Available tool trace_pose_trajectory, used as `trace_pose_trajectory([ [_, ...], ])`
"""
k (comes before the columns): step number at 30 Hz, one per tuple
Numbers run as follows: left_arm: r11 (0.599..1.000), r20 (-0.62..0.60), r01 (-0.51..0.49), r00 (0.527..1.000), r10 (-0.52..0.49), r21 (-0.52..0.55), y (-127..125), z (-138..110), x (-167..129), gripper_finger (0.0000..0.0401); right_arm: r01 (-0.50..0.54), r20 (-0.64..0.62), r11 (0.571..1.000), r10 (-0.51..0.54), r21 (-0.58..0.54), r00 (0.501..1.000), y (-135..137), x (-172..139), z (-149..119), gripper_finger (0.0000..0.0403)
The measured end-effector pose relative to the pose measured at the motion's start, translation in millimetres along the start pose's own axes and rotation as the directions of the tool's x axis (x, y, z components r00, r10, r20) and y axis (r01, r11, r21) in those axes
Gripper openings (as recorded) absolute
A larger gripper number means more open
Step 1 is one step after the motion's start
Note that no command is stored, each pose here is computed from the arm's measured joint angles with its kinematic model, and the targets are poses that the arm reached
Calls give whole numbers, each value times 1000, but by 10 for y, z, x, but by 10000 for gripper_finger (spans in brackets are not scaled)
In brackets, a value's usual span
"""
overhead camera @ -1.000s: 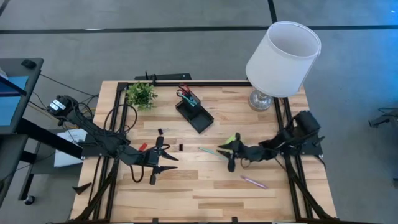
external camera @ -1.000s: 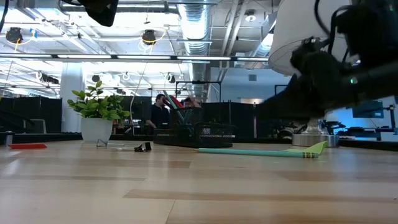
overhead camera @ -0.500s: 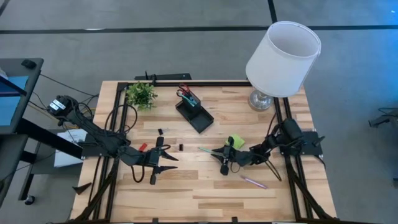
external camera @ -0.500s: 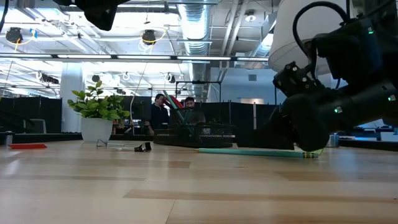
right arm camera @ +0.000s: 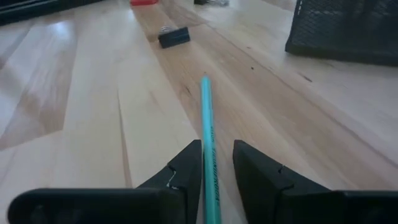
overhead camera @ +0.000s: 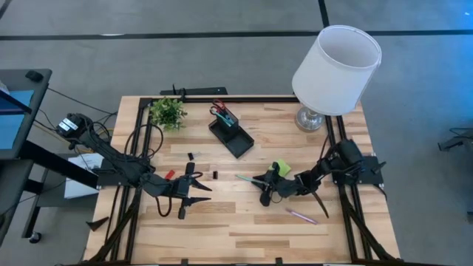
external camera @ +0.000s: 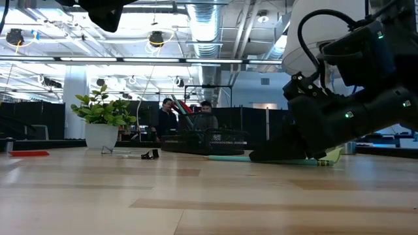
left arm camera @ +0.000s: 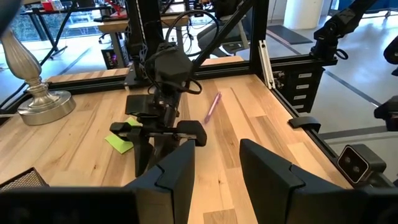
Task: Pick and place office supplies into organizer
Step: Put the blue pencil into the desk organizer
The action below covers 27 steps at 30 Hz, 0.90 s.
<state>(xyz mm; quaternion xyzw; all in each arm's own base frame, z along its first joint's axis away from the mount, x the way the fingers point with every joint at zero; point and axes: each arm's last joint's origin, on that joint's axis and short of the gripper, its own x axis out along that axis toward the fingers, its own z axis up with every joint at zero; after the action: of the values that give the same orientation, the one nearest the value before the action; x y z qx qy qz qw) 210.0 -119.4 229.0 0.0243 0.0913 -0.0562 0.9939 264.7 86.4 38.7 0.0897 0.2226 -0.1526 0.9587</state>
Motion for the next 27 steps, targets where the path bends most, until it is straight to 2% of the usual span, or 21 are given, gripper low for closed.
trace_pose_trajectory([
  [9, 1000, -6, 0, 1000, 0, 6, 0, -6, 0, 125, 57, -1, 997, -57, -58, 998, 109, 16, -13, 90],
  [27, 1000, -25, -1, 1000, 1, 14, 1, -26, 0, 125, 74, 14, 996, -74, -42, 997, 86, 27, 0, 90],
])
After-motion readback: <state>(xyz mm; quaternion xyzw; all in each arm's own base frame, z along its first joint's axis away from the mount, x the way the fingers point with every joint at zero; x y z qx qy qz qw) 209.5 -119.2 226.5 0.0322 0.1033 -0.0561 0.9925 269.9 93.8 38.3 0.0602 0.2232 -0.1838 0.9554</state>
